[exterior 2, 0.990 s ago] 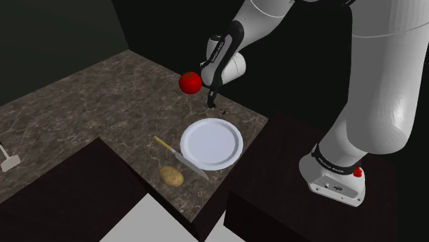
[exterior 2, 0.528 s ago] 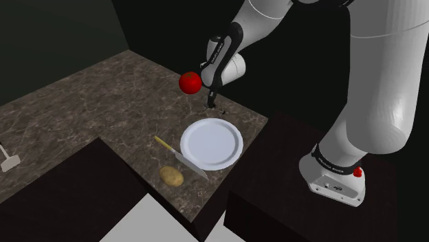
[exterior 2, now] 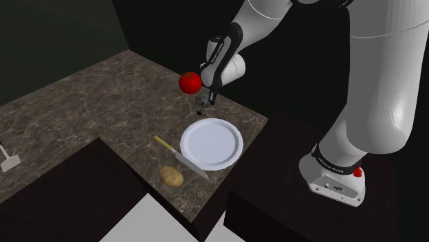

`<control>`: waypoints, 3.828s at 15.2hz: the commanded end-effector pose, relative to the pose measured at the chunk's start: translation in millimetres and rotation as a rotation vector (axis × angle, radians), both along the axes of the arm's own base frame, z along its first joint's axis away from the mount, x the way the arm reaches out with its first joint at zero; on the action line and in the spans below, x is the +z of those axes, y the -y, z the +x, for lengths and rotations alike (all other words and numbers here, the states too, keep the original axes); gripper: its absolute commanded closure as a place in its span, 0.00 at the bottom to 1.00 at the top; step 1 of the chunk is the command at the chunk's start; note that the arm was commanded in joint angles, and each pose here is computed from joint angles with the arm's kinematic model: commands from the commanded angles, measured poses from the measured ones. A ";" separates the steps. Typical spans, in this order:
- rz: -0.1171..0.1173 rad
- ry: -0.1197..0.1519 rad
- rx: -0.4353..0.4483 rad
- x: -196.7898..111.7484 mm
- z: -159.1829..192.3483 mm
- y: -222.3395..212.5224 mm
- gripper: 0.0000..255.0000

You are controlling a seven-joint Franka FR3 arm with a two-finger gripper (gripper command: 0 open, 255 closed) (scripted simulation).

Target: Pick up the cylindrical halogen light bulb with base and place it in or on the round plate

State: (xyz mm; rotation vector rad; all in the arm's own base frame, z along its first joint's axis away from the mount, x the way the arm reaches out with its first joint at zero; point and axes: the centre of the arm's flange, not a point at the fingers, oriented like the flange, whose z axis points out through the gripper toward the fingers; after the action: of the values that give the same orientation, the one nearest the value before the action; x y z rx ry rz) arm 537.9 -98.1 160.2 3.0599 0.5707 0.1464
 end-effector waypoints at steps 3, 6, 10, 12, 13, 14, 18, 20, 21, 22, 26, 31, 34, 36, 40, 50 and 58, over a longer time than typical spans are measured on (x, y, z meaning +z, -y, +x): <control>0.000 0.000 0.000 -1.4 -1.0 -1.7 1.00; 0.000 0.000 0.000 14.4 -1.0 -1.7 1.00; 0.000 0.000 0.000 35.5 -1.0 -1.7 1.00; 0.000 0.000 0.000 46.1 -1.0 -1.7 1.00; 0.000 0.000 0.000 51.4 -1.0 -1.7 1.00; 0.000 0.000 0.000 56.6 -1.0 -1.7 1.00; 0.000 0.000 0.000 77.8 -1.0 -1.7 1.00; 0.000 0.000 0.000 85.6 -1.0 -1.7 1.00; 0.000 0.000 0.000 86.1 -8.0 -12.9 1.00; 0.000 0.000 0.000 86.5 -14.9 -24.1 1.00; 0.000 0.000 0.000 88.1 -42.8 -68.9 1.00; 0.000 0.000 0.000 90.2 -77.5 -125.0 1.00; 0.000 0.000 0.000 91.4 -98.4 -158.6 1.00; 0.000 0.000 0.000 92.3 -112.3 -181.1 1.00; 0.000 0.000 0.000 76.8 -117.7 -189.7 1.00; 0.000 0.000 0.000 24.0 -117.7 -189.7 1.00; 0.000 0.000 0.000 15.6 -117.7 -189.7 1.00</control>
State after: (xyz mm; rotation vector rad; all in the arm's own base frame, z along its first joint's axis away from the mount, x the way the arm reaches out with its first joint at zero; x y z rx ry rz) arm 436.4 100.0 204.6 3.0487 0.5785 0.4606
